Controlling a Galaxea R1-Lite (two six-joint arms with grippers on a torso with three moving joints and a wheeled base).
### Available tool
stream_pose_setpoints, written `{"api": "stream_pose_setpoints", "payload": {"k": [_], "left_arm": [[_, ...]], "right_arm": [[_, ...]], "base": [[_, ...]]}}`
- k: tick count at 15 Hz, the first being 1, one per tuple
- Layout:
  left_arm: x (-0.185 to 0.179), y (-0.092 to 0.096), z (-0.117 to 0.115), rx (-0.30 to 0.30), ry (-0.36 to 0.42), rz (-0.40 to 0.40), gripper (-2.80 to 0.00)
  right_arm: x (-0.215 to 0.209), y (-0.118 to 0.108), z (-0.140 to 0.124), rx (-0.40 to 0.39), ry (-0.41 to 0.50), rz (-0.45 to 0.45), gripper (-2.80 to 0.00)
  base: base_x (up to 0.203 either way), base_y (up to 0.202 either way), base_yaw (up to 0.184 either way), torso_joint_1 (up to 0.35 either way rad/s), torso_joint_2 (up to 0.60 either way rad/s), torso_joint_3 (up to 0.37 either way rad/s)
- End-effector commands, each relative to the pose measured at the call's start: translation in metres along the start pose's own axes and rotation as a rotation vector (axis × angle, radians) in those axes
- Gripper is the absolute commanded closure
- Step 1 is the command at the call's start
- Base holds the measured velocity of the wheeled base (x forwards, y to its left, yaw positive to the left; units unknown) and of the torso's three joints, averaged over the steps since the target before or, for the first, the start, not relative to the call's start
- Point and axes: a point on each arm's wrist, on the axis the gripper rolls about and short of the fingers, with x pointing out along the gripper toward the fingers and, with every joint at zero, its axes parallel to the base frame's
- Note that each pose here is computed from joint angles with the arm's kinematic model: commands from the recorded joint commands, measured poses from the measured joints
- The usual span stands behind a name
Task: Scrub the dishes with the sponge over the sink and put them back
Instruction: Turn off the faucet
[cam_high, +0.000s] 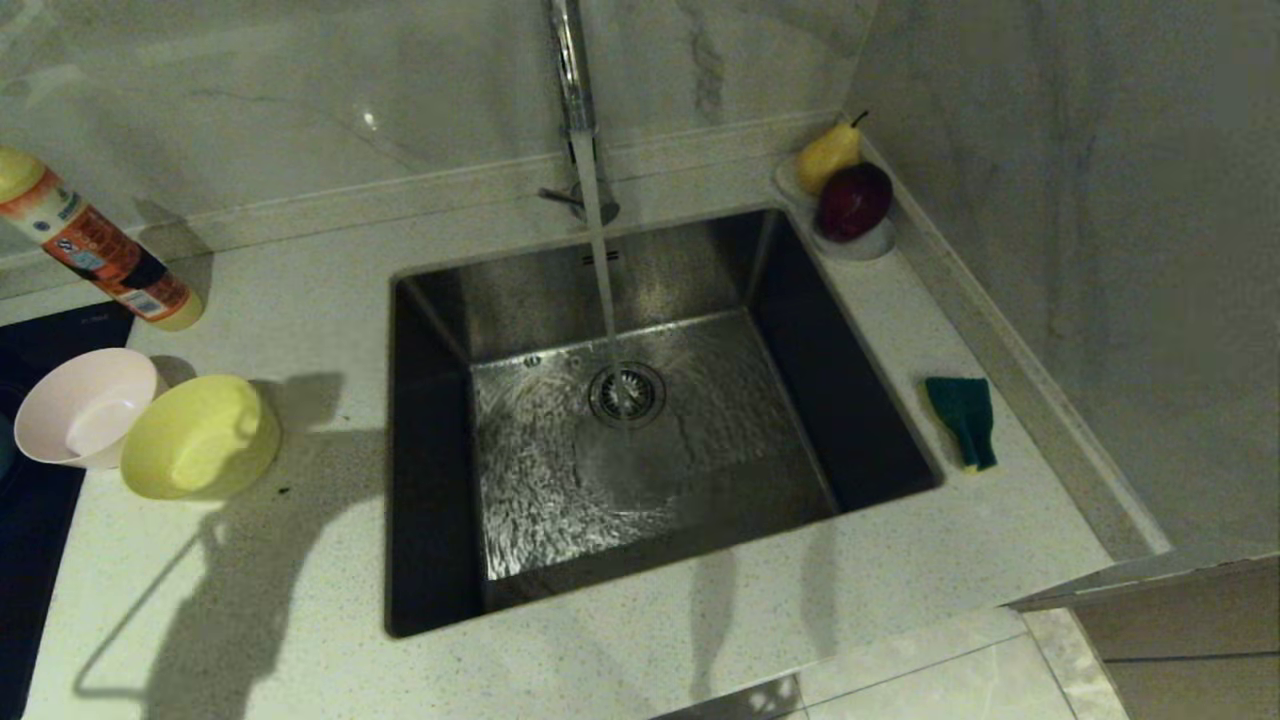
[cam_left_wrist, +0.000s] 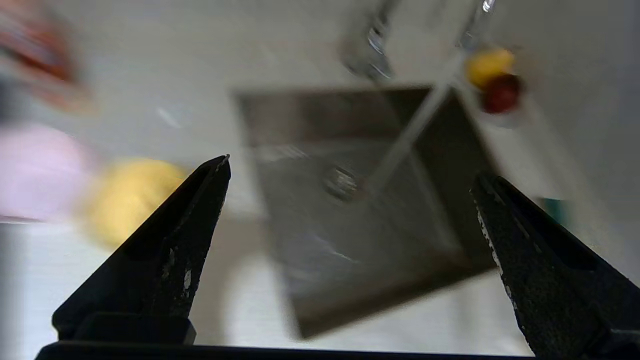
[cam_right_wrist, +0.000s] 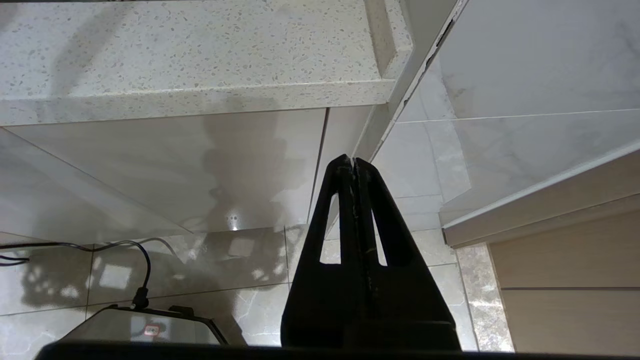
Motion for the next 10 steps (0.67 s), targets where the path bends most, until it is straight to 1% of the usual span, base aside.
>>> {"api": "stream_pose_setpoints", "payload": {"k": [1, 2, 4, 5, 6, 8, 10], "left_arm": [[0.077, 0.017, -0.004, -0.155, 0.209, -0.022, -2.80], [0.096, 0.022, -0.008, -0.207, 0.258, -0.036, -2.80], [0.126, 0.028, -0.012, -0.305, 0.333, -0.065, -2.80], [0.141, 0.032, -0.017, -0.347, 0.368, -0.071, -2.80], [0.154, 0.036, -0.021, -0.370, 0.386, -0.076, -2.80], [0.169, 0.038, -0.019, -0.368, 0.344, -0.103, -2.80], [0.170, 0.039, -0.019, -0.360, 0.337, -0.079, -2.80]], "right_arm": [[0.000, 0.000, 0.000, -0.001, 0.000, 0.001, 0.00], [0.000, 0.000, 0.000, -0.001, 0.000, 0.001, 0.00], [0.000, 0.000, 0.000, -0.001, 0.000, 0.001, 0.00], [0.000, 0.000, 0.000, -0.001, 0.000, 0.001, 0.00], [0.000, 0.000, 0.000, -0.001, 0.000, 0.001, 0.00], [0.000, 0.000, 0.000, -0.001, 0.000, 0.001, 0.00], [0.000, 0.000, 0.000, -0.001, 0.000, 0.001, 0.00]], "base": [[0.000, 0.000, 0.000, 0.000, 0.00, 0.000], [0.000, 0.000, 0.000, 0.000, 0.00, 0.000], [0.000, 0.000, 0.000, 0.000, 0.00, 0.000], [0.000, 0.000, 0.000, 0.000, 0.00, 0.000], [0.000, 0.000, 0.000, 0.000, 0.00, 0.000], [0.000, 0.000, 0.000, 0.000, 0.00, 0.000], [0.000, 0.000, 0.000, 0.000, 0.00, 0.000]]}}
